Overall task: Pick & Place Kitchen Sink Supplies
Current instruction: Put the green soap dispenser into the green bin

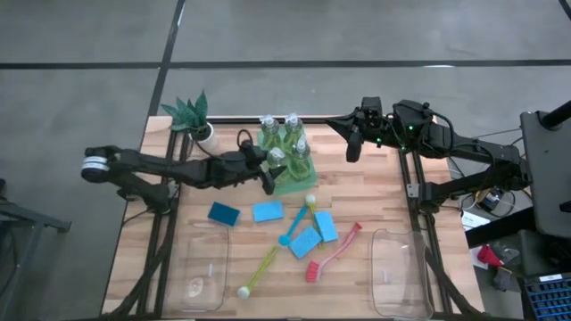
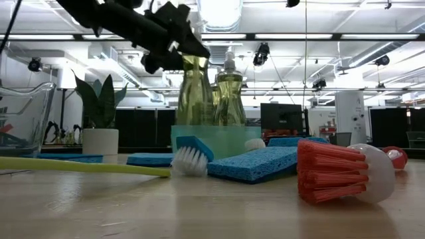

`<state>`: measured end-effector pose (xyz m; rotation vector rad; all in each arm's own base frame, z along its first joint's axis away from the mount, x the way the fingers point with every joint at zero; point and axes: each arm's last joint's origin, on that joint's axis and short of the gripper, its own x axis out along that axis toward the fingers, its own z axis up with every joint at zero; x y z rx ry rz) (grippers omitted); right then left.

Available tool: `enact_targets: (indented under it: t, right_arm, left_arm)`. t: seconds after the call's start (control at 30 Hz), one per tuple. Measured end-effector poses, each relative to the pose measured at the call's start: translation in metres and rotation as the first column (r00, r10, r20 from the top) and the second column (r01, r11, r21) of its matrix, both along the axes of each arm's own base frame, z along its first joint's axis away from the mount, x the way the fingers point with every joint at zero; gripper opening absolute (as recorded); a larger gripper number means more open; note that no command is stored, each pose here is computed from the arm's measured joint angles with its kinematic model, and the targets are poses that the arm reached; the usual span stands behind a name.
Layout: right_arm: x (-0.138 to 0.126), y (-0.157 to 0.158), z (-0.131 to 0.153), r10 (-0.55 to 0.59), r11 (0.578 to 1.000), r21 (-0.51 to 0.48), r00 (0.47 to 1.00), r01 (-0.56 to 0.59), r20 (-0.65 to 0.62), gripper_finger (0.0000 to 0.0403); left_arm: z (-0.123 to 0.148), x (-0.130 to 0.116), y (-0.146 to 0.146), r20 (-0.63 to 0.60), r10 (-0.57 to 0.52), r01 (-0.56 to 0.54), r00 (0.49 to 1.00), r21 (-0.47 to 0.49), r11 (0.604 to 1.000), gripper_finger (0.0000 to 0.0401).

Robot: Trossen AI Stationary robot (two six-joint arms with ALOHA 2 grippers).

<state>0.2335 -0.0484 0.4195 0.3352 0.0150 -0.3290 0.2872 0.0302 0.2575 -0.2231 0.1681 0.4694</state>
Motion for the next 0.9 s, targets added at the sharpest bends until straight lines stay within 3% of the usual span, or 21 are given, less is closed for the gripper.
enact_targets:
  t: [0.4, 0.9]
  right_arm:
    - [-0.003, 0.0, 0.013, 0.002, 0.999, -0.051, 1.0, -0.001, 0.022, 0.0009]
    - [-0.005, 0.0, 0.019, 0.001, 0.998, -0.068, 0.999, 0.001, 0.034, 0.0009]
  left_arm:
    - [-0.023, 0.015, 0.004, -0.051, 0.05, -0.05, 0.997, -0.001, 0.999, 0.0275]
    - [-0.028, 0.014, 0.008, -0.067, 0.084, -0.086, 0.994, -0.036, 0.996, 0.0291]
